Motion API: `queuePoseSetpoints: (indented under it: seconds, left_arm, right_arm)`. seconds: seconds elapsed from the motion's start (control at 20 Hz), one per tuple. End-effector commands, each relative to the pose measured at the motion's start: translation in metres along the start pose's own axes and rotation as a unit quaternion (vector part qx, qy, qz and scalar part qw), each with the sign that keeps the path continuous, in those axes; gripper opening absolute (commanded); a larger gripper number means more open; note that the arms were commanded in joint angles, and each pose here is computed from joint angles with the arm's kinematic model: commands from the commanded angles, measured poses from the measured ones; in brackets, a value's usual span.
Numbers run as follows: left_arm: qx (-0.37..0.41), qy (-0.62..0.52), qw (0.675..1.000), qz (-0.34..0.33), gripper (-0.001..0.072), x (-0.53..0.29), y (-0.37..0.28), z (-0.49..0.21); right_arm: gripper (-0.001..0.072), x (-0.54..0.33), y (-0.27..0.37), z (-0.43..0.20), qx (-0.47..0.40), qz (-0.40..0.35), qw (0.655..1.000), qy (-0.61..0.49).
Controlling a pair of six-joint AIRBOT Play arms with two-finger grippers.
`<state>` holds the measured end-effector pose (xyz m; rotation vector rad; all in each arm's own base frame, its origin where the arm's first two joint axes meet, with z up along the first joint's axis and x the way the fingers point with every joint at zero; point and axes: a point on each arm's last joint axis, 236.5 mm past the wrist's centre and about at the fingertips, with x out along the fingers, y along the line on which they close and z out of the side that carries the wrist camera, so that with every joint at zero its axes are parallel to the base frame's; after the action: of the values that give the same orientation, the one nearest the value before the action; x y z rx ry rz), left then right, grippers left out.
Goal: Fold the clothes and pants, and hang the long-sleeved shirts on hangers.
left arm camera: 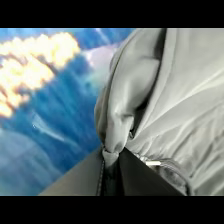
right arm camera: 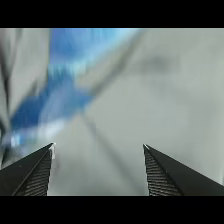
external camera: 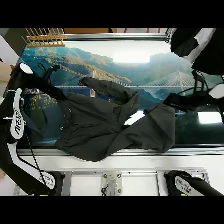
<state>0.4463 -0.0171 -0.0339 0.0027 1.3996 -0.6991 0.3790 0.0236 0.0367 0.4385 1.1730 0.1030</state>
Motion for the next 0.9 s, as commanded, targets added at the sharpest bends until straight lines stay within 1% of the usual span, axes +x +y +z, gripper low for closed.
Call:
queuePoseSetpoints:
  seconds: [0.0,0.1,0.15,0.25,0.35,0.45,0.7,0.75,0.8,0.85]
  left_arm:
    - [-0.047,0.012,0.999,-0.002,0.0018,-0.006,0.001,-0.016]
    - [-0.061,0.029,0.998,-0.012,0.0017,0.012,-0.003,-0.032]
    - [-0.065,0.038,0.997,-0.018,0.0017,0.020,-0.006,-0.039]
    - [-0.075,0.050,0.996,-0.026,0.0018,0.030,-0.008,-0.050]
    - [-0.077,0.051,0.995,-0.028,0.0018,0.032,-0.008,-0.052]
    - [-0.077,0.050,0.995,-0.027,0.0018,0.032,-0.008,-0.051]
    - [-0.078,0.050,0.995,-0.027,0.0018,0.031,-0.008,-0.051]
    - [-0.078,0.050,0.995,-0.027,0.0018,0.031,-0.008,-0.051]
    - [-0.078,0.050,0.995,-0.027,0.0018,0.031,-0.008,-0.051]
    - [-0.078,0.050,0.995,-0.027,0.0018,0.031,-0.008,-0.052]
  right_arm:
    - [0.0608,0.050,-0.015,0.053,-0.025,-0.032,0.999,-0.033]
    - [0.0608,0.059,-0.046,0.070,-0.004,-0.072,0.997,-0.039]
    - [0.0608,0.061,-0.060,0.076,0.020,-0.081,0.996,-0.041]
    - [0.0608,0.067,-0.091,0.075,0.071,-0.095,0.992,-0.033]
    - [0.0608,0.077,-0.111,0.064,0.103,-0.099,0.990,-0.008]
    - [0.0609,0.091,-0.112,0.052,0.096,-0.098,0.990,0.021]
    - [0.0608,0.115,-0.094,0.038,0.052,-0.093,0.993,0.052]
    - [0.0578,0.117,-0.094,0.036,0.049,-0.095,0.993,0.056]
    - [0.0378,0.117,-0.094,0.036,0.047,-0.097,0.993,0.057]
    - [0.0110,0.114,-0.095,0.036,0.046,-0.099,0.992,0.057]
